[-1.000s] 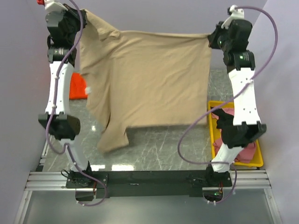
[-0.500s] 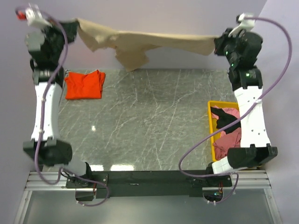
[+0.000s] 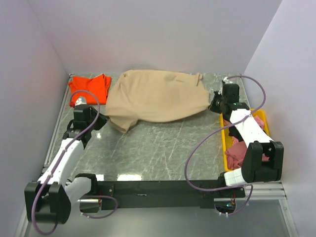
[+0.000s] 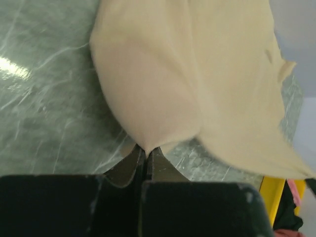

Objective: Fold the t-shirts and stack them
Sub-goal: Flatten the tshirt out

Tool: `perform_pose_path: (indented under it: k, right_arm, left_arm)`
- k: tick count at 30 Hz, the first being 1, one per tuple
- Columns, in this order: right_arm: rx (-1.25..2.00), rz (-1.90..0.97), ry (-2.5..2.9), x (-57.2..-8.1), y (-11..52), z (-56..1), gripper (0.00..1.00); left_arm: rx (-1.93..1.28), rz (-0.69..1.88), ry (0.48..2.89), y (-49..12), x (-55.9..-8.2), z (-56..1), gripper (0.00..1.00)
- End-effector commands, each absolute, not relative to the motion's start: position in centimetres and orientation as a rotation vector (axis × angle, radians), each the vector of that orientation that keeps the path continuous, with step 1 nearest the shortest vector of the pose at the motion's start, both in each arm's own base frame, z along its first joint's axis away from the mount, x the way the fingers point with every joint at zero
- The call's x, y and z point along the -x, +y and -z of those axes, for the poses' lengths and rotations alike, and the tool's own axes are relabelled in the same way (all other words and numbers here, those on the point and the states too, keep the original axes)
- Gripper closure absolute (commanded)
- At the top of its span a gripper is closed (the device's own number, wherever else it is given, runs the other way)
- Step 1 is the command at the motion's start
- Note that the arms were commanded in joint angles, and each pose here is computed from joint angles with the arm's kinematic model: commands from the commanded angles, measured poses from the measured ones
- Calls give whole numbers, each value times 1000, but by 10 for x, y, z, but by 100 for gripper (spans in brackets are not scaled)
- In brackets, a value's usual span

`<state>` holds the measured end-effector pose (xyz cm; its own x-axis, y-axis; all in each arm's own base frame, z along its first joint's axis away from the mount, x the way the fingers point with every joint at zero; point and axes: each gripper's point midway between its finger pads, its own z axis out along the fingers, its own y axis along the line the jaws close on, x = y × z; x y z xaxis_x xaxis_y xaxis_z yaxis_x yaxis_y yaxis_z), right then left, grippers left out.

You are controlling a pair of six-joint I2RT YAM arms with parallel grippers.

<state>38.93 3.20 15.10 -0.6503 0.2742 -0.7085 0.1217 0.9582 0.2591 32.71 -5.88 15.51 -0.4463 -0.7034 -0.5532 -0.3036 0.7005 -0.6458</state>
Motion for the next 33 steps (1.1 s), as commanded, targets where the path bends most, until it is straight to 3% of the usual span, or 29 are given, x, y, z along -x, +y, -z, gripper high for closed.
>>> perform_pose_path:
  k: [1,5,8,16,20,25,28,33]
  right_arm:
    - [-367,-245,2185,-386,26,-177,100]
    - [-389,-283,2190,-366,30,-182,100]
    - [-350,-344,2097,-354,37,-220,100]
    - [-238,-335,1673,-284,30,-398,100]
    - [-210,-369,1449,-236,30,-478,100]
    - [-159,-384,1320,-202,33,-532,100]
    - [-157,-366,1336,-215,32,-537,100]
    - [-150,-353,1459,-285,35,-514,100]
  left_arm:
    - [919,502,1971,-42,-312,-167,99]
    - [952,560,1947,-49,-297,-183,99]
    - [907,578,1857,-47,-290,-231,99]
    - [699,668,1236,-17,-228,-453,100]
    - [624,741,1032,-15,-193,-519,99]
    - [522,729,904,-13,-168,-580,99]
    - [507,693,895,-12,-185,-599,99]
    - [590,569,1047,-8,-289,-585,99]
